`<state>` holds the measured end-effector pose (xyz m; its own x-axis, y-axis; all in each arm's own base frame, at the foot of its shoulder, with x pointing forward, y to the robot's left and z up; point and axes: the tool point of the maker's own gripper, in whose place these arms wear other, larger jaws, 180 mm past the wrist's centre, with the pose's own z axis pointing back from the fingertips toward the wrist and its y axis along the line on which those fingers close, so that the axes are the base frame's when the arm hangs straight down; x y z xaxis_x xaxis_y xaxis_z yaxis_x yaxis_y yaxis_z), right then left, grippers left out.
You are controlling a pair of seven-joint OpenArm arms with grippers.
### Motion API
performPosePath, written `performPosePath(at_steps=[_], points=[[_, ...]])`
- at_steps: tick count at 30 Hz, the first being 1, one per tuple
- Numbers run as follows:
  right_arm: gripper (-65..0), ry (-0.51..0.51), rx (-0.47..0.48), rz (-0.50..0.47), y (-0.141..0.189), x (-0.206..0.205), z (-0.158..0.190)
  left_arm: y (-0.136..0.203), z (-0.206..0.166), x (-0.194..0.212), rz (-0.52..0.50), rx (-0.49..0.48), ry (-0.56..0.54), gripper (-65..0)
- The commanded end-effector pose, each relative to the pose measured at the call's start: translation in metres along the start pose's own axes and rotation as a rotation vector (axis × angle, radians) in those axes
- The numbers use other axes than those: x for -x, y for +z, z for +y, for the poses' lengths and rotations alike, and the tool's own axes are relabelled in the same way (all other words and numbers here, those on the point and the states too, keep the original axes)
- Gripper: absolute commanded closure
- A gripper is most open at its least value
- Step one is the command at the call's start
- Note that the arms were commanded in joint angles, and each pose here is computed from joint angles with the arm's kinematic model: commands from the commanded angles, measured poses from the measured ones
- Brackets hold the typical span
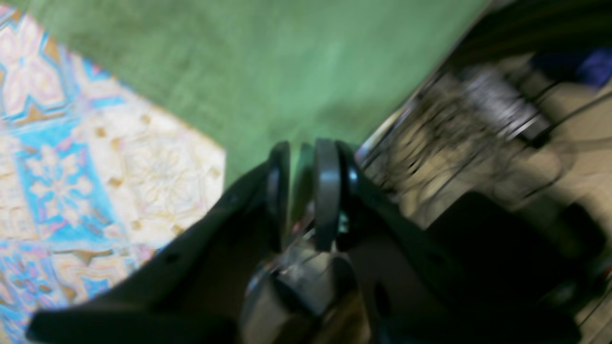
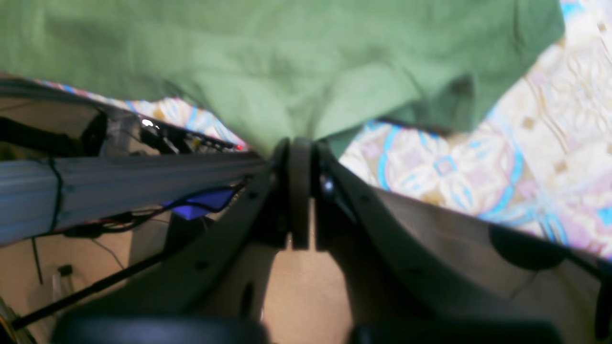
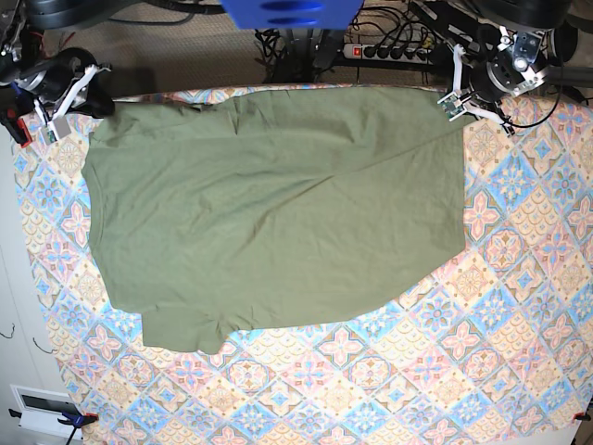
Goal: Layout the t-shirt on the table in an organized manner, then fold the t-shirt properly
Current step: 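Regrasp the shirt's edge corners with both grippers, pulling them apart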
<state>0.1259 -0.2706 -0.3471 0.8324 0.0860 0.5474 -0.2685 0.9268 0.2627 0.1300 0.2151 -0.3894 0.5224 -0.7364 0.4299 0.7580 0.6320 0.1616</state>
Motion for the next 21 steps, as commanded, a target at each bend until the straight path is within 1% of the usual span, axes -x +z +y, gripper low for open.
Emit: performPosePath(at_steps=[1, 3, 4, 6, 9, 11, 13, 16, 19, 21], points=[[-1.7, 0.015, -0.001, -0.029, 0.005, -0.009, -0.001, 0.010, 0.012, -0.003, -0.026, -0.025, 0.027, -9.6], [-1.7, 0.014, -0.001, -0.030, 0.005, -0.009, -0.001, 0.019, 0.017, -0.006, -0.079, -0.017, 0.125, -9.8], [-1.7, 0.014, -0.001, -0.030, 0.005, -0.009, -0.001, 0.023, 0.015, -0.010, -0.113, 0.001, 0.177, -9.9], [-1.7, 0.013, 0.000, -0.030, 0.005, -0.009, -0.002, 0.028, 0.011, -0.010, -0.141, 0.032, 0.258, -11.9], [-1.7, 0.012, -0.002, -0.030, 0.004, -0.009, -0.002, 0.037, 0.017, 0.001, -0.100, 0.041, 0.341, -18.5], [-1.7, 0.012, 0.001, -0.029, 0.004, -0.009, -0.002, 0.042, 0.023, 0.005, -0.102, 0.035, 0.411, -21.3], [-1.7, 0.000, 0.001, -0.023, 0.003, -0.006, -0.004, 0.048, 0.034, 0.014, -0.116, -0.002, 0.493, -22.5], [-1.7, -0.014, 0.004, -0.026, 0.002, -0.005, -0.008, 0.053, 0.047, 0.046, -0.102, -0.045, 0.658, -22.6], [-1.7, -0.004, 0.006, -0.052, 0.000, -0.015, -0.010, 0.048, 0.062, 0.063, -0.109, -0.057, 0.785, -22.6], [-1.7, 0.000, 0.007, -0.062, -0.001, -0.019, -0.010, 0.042, 0.066, 0.077, -0.087, -0.048, 0.864, -22.6]])
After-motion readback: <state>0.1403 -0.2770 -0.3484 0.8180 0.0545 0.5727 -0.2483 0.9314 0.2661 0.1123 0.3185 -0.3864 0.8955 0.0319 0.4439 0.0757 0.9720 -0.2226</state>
